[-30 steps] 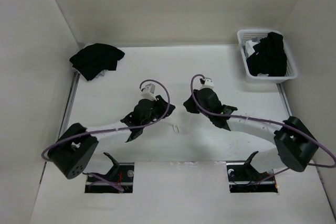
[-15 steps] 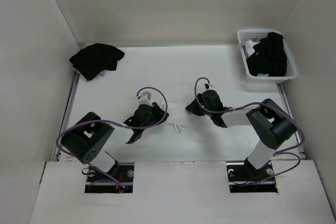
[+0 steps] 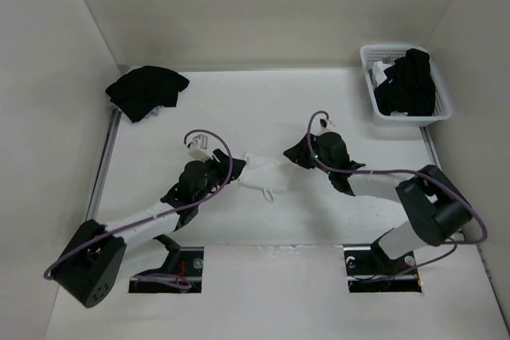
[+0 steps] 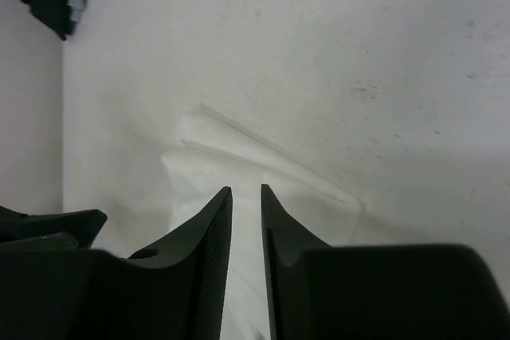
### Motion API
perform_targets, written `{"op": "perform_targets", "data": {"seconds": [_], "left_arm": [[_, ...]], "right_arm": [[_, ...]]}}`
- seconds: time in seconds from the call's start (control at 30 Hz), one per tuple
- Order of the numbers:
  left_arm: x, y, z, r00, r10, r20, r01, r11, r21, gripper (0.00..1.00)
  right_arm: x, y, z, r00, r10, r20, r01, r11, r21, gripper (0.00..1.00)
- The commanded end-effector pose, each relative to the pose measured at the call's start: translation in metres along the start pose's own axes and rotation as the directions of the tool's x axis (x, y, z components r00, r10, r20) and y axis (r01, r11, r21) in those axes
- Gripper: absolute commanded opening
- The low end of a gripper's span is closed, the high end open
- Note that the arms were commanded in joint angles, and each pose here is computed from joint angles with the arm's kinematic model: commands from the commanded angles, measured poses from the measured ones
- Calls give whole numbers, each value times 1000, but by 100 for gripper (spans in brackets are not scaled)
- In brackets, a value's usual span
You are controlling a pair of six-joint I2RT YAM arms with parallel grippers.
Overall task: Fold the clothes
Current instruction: Fold the tank top
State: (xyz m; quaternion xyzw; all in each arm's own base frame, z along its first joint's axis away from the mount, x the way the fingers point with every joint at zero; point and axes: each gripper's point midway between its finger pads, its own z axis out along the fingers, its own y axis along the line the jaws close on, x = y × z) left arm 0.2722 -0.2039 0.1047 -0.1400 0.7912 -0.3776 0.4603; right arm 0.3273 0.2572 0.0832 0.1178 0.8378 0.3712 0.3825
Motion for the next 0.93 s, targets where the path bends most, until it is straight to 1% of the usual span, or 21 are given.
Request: {"op": "perform_targets", "data": {"seconds": [0.0, 0.1, 0.2, 0.3, 0.4, 0.47, 0.53, 0.63, 0.73, 0.8, 0.83, 0.9], "left_arm": [[-24, -9, -7, 996, 60, 63, -59, 998, -25, 43], [-41, 5, -11, 984, 150, 94, -137, 982, -131, 46], [-57, 21, -17, 971, 214, 102, -185, 953, -239, 50], [-65, 34, -26, 968, 232, 96, -194, 933, -305, 55], [-69, 48, -33, 972, 214, 96, -169, 923, -347, 59], [-69, 58, -37, 975, 199, 94, -150, 915, -374, 62], [-69, 64, -41, 979, 179, 100, -127, 911, -392, 62], [-72, 71, -44, 980, 157, 123, -95, 910, -405, 62], [-71, 74, -43, 982, 150, 118, -90, 909, -407, 62], [-70, 76, -41, 982, 154, 106, -97, 907, -411, 57], [-69, 77, -39, 983, 155, 100, -101, 905, -413, 57], [-70, 74, -38, 981, 162, 108, -107, 910, -400, 61]], "right_arm": [[-34, 39, -23, 995, -44, 95, 54, 993, -105, 31], [-51, 44, -49, 983, -82, 166, 102, 988, -115, 43], [-69, 31, -75, 956, -117, 269, 137, 989, -56, 56], [-82, 7, -100, 909, -146, 390, 147, 989, 26, 67], [-93, -27, -119, 854, -127, 504, 84, 991, 107, 75], [-96, -43, -125, 832, -102, 545, 39, 991, 126, 76], [-100, -55, -128, 820, -78, 567, 0, 991, 135, 77], [-101, -62, -123, 829, -72, 554, -10, 989, 144, 78], [-97, -60, -116, 847, -69, 528, -2, 991, 133, 78], [-95, -58, -113, 855, -69, 514, 4, 992, 127, 78], [-95, -58, -112, 857, -69, 510, 6, 992, 125, 78], [-94, -57, -112, 858, -69, 508, 8, 993, 121, 78]]}}
